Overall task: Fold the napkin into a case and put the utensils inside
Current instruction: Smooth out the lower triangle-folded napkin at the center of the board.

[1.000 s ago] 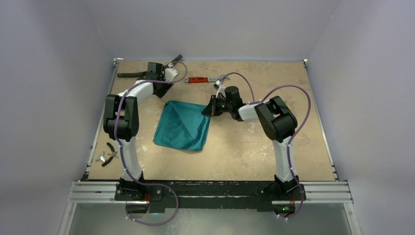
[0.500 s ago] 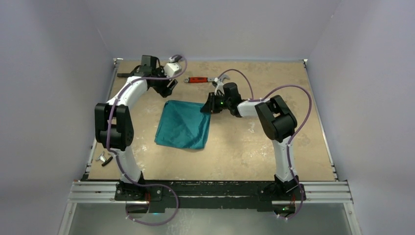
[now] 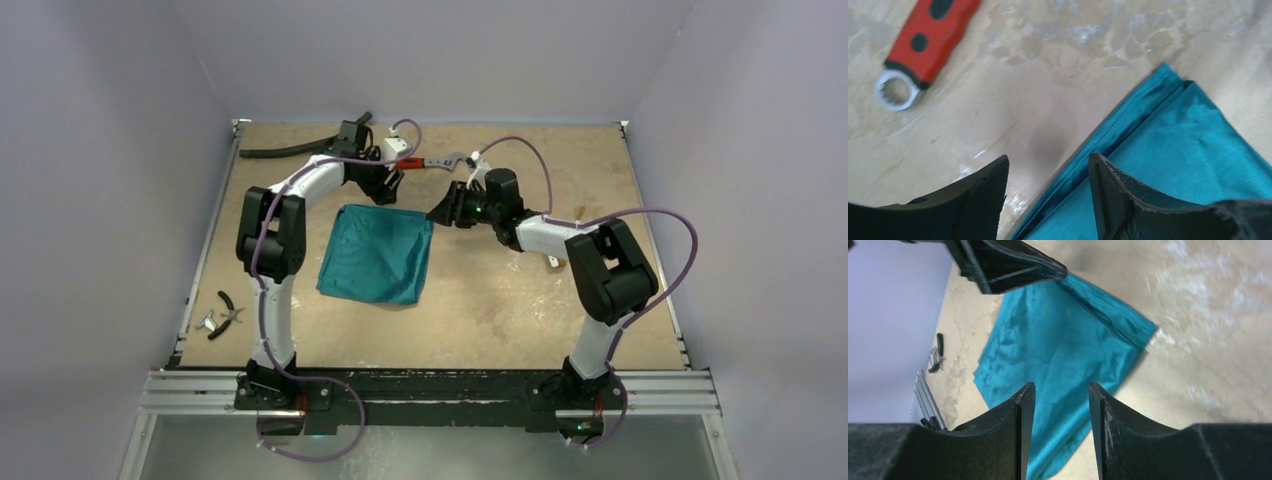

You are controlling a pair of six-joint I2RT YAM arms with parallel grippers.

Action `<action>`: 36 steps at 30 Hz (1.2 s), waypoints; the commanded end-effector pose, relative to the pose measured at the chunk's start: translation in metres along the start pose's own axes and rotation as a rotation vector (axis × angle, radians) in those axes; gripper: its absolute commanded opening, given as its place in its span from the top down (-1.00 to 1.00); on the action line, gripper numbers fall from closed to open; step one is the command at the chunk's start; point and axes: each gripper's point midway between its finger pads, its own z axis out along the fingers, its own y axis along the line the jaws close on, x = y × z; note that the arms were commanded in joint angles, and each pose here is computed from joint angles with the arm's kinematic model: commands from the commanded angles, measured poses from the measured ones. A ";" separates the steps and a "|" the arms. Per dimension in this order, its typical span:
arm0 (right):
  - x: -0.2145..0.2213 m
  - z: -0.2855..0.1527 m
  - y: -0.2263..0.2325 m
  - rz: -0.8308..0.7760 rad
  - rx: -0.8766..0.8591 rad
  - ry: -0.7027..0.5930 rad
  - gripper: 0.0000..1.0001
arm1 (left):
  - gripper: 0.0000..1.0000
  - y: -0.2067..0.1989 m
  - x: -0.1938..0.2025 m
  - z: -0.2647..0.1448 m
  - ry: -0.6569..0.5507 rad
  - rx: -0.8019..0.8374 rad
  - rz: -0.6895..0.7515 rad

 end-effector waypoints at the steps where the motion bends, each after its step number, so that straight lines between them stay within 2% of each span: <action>1: 0.018 -0.002 -0.029 0.080 0.077 0.021 0.13 | -0.16 -0.030 -0.036 0.003 -0.098 0.128 0.067; 5: 0.028 -0.009 -0.035 0.110 0.054 0.032 0.58 | -0.13 -0.055 -0.033 0.006 -0.063 0.187 0.158; 10: 0.047 -0.020 -0.027 0.168 -0.001 0.005 1.00 | -0.12 -0.074 -0.031 0.022 -0.037 0.230 0.202; 16: 0.083 -0.019 -0.015 0.213 -0.051 0.051 1.00 | -0.08 -0.092 -0.035 0.033 -0.031 0.287 0.225; 22: 0.100 -0.010 0.006 0.203 -0.084 0.087 1.00 | -0.04 -0.103 -0.027 0.038 0.007 0.330 0.277; 26: 0.106 -0.006 0.002 0.209 -0.076 0.105 1.00 | 0.09 -0.104 -0.022 0.045 0.026 0.351 0.265; 32: 0.115 -0.002 -0.002 0.212 -0.067 0.125 1.00 | 0.20 -0.105 -0.015 0.052 0.043 0.356 0.266; 36: 0.126 -0.001 -0.003 0.227 -0.077 0.141 1.00 | 0.36 -0.104 -0.012 0.055 0.045 0.351 0.268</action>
